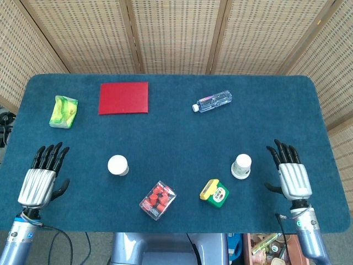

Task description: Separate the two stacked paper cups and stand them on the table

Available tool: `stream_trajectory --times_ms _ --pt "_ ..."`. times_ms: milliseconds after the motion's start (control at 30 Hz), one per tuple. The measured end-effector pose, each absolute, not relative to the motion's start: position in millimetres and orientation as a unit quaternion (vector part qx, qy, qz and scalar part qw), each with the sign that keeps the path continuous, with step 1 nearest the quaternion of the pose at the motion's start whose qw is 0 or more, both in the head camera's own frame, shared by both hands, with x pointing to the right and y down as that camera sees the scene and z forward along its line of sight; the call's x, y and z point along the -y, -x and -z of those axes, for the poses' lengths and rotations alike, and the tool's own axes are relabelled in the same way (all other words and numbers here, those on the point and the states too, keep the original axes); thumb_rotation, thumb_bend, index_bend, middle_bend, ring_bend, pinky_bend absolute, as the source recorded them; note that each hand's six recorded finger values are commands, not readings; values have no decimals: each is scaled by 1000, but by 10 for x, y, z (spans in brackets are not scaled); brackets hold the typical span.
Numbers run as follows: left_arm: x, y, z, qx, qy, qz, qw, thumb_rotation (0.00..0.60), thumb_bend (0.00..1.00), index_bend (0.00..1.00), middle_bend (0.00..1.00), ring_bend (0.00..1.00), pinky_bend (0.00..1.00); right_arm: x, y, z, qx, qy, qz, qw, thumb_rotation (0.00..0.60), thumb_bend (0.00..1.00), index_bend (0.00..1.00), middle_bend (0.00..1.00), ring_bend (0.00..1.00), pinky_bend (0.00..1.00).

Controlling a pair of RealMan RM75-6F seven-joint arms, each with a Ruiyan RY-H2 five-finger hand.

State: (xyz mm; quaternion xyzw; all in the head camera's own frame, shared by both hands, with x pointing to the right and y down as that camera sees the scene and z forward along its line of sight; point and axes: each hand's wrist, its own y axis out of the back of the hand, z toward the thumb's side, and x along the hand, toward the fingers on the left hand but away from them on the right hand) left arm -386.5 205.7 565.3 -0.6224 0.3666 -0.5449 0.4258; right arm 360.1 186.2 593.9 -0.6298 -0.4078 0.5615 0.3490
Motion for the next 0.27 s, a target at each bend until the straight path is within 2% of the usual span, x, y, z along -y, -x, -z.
stream_trajectory --times_ms 267 --pt "-2310 4258 -5654 -359 589 586 425 600 366 0 0 0 0 -2047 -3824 -5966 410 602 -586 355 600 98 141 0 0 57"
